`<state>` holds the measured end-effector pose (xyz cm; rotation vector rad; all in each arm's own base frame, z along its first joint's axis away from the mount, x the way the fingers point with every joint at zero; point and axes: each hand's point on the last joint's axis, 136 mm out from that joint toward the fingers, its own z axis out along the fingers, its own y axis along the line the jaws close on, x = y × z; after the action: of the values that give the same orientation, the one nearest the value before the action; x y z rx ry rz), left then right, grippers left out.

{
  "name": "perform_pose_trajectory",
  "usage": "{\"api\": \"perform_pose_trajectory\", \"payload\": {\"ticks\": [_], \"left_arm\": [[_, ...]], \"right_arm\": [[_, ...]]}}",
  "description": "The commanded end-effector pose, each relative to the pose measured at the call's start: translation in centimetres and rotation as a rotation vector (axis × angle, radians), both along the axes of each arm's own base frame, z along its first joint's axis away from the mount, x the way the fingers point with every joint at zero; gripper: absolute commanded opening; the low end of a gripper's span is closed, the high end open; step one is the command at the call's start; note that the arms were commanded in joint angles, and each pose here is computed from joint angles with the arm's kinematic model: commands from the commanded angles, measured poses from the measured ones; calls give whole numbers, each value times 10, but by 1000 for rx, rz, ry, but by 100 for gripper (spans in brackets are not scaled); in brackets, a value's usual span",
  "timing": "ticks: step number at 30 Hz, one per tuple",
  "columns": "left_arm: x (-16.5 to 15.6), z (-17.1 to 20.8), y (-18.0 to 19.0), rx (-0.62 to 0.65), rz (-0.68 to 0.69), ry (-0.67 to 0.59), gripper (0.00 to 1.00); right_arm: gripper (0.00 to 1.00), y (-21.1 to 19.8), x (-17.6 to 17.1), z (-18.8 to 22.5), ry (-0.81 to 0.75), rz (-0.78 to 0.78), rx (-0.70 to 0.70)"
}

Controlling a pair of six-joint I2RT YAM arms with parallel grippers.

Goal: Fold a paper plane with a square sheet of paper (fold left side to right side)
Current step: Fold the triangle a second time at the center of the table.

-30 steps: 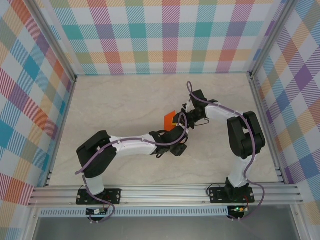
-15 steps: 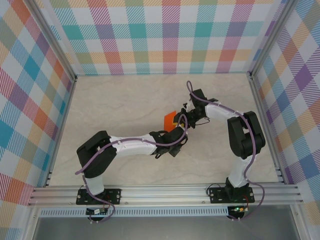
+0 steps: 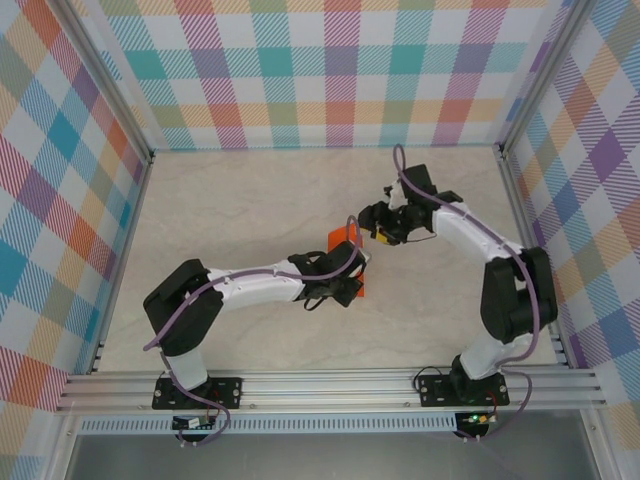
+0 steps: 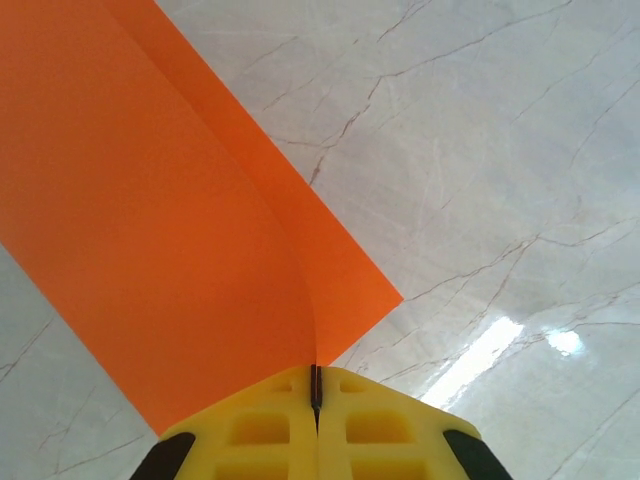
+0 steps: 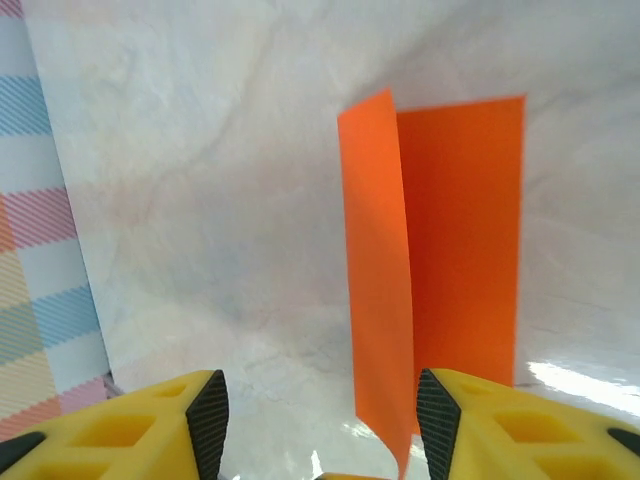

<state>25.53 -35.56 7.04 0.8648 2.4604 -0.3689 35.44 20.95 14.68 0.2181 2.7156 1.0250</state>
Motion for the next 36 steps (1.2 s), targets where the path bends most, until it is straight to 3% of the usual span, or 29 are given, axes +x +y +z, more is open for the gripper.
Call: {"api": "perform_pose_trajectory", "payload": {"ticks": [1,3,6,10,13,21,36], "left_arm": [[0,12,-4,-106,9,54,0],[3,12,-3,-134,19,84,0],[6,11,-3,-176,33,135,0],[10,9,2,-215,50,187,0],[13,9,10,-224,69,199,0],[12,9,25,-234,73,245,1],[17,2,44,-174,84,282,3]], "right_arm": [[56,-31,-14,-6,-12,-34,-104],[52,-38,-22,-7,-27,-33,-109],[37,-32,-36,-15,-23,1,-55],[15,-6,-57,-41,47,52,60],[6,14,-69,-64,104,96,41],[2,34,-80,-105,187,117,-29],[1,8,-109,-140,292,107,-175]]}}
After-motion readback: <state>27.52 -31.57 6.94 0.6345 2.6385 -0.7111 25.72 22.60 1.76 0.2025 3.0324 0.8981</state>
